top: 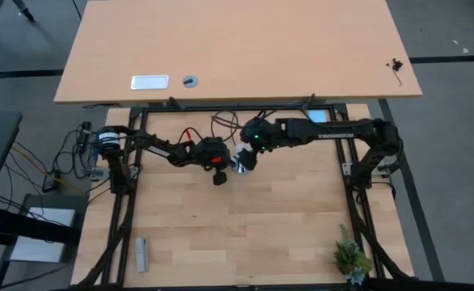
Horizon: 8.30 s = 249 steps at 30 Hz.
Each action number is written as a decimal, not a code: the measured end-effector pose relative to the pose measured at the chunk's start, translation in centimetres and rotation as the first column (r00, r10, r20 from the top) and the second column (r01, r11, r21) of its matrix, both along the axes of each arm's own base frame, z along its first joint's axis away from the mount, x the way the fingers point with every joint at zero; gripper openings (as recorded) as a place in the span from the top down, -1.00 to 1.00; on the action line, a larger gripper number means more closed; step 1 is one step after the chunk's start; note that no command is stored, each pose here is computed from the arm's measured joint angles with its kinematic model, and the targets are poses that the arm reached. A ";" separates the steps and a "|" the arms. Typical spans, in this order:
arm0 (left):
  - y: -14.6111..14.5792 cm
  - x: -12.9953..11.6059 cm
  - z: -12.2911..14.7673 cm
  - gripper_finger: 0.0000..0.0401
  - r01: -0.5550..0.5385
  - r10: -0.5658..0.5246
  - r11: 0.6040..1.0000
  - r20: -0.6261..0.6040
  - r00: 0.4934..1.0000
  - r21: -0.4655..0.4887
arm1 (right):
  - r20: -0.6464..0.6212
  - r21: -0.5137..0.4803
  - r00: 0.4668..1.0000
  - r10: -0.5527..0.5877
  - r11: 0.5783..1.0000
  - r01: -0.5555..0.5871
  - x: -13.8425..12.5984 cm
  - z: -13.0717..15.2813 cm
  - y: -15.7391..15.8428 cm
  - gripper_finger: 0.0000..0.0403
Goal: Screw lightbulb
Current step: Remove the lightbulb from the lamp socket
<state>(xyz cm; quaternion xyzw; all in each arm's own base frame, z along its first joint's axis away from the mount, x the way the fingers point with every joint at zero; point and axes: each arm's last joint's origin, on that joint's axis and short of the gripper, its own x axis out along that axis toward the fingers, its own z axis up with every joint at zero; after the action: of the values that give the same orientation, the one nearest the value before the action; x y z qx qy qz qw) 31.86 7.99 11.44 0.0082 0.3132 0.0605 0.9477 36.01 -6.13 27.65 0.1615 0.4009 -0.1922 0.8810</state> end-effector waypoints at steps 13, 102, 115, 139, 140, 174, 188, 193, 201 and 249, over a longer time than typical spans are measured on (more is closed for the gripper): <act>0.0 0.0 0.0 1.00 0.000 0.000 1.000 0.000 1.000 -0.001 | -0.105 0.008 0.993 -0.055 0.998 0.056 2.3 -1.6 -1.0 -0.52; 0.0 0.0 0.0 1.00 0.006 -0.006 1.000 -0.005 1.000 -0.006 | -0.239 0.191 0.967 -0.088 0.972 0.136 3.6 0.7 -3.3 -0.24; 0.0 0.0 0.0 1.00 0.006 -0.006 1.000 -0.006 1.000 -0.006 | -0.277 0.155 0.955 0.107 0.986 -0.066 4.0 -0.4 -3.3 -0.25; 0.0 0.0 0.0 1.00 0.010 -0.010 1.000 -0.007 1.000 -0.008 | -0.233 0.079 0.967 0.098 0.994 -0.082 3.6 4.8 -2.7 -0.37; 0.0 0.0 0.0 1.00 0.011 -0.011 1.000 -0.006 1.000 -0.008 | -0.243 0.068 0.966 0.088 0.995 -0.073 3.6 4.6 -2.5 -0.40; -0.1 0.0 0.0 1.00 0.021 -0.021 1.000 -0.005 1.000 -0.015 | -0.474 -0.101 0.664 0.578 0.713 -0.694 3.9 -0.2 -2.7 -0.30; -0.1 0.0 -0.1 1.00 0.020 -0.020 1.000 -0.007 1.000 -0.015 | -0.239 0.100 0.970 0.033 0.995 -0.009 4.3 3.1 -1.7 -0.48; -0.1 0.0 -0.1 1.00 0.019 -0.019 1.000 -0.007 1.000 -0.016 | -0.241 0.181 0.964 -0.108 0.971 0.154 4.4 2.6 -1.8 -0.50; -0.1 -0.1 -0.1 1.00 0.020 -0.020 1.000 -0.010 1.000 -0.017 | -0.321 0.153 0.937 -0.135 0.969 0.192 5.2 -0.2 -2.3 -0.45; -0.1 -0.1 -0.1 1.00 0.032 -0.033 0.999 -0.012 0.999 -0.024 | -0.364 0.091 0.930 0.046 0.996 -0.014 5.0 1.1 -3.6 -0.24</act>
<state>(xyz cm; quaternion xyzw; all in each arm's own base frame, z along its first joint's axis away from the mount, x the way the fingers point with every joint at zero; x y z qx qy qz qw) 31.78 7.86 11.32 0.0022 0.3197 0.0413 0.9466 41.02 -9.70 28.79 0.1552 0.5681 -0.1877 0.7861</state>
